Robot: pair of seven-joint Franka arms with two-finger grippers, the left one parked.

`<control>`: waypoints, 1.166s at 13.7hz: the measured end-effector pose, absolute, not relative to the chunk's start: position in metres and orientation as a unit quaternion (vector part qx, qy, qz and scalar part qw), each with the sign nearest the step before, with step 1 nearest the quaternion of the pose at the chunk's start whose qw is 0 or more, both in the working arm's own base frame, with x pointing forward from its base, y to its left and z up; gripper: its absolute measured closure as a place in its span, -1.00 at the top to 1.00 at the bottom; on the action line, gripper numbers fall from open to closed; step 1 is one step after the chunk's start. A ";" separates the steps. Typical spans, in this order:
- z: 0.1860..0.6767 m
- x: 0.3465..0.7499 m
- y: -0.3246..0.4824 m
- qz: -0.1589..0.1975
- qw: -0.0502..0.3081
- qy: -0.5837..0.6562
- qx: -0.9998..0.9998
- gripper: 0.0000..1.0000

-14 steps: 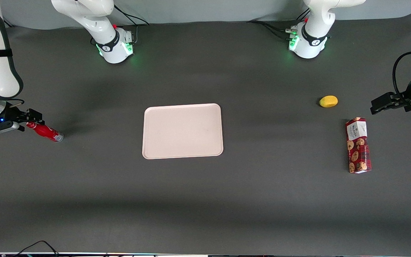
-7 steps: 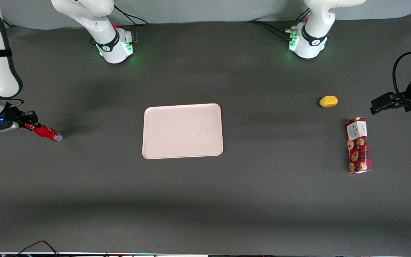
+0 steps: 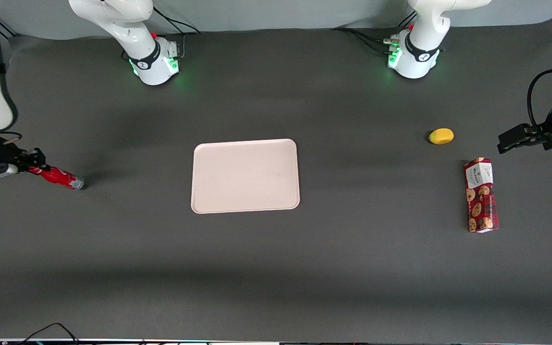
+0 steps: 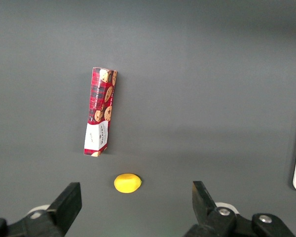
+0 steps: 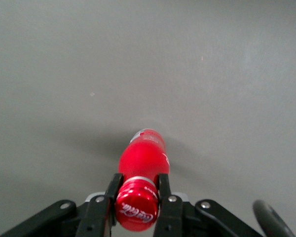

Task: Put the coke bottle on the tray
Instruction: 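Close the right gripper around the bottle's cap end and lift, then carry the bottle with the right gripper over the white tray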

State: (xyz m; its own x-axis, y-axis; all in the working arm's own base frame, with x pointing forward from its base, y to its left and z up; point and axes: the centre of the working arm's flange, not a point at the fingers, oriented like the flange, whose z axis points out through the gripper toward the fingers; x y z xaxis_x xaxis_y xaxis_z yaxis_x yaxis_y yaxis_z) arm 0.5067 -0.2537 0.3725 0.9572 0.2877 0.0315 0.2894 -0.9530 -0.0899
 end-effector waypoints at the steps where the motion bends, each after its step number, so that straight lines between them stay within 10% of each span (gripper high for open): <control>1: 0.403 0.517 -0.252 -0.008 0.049 -0.156 -0.986 -0.33; 8: 0.613 0.513 -0.211 0.052 0.034 -0.156 -0.986 -0.33; 16: 0.597 0.552 -0.061 0.076 0.023 -0.068 -0.995 -0.33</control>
State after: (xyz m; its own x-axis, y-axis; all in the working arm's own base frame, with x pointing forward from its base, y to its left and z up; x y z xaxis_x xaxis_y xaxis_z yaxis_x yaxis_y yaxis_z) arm 0.5517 -0.0612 0.5971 0.9793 0.1380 -0.1482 0.1311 -0.9898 -0.0554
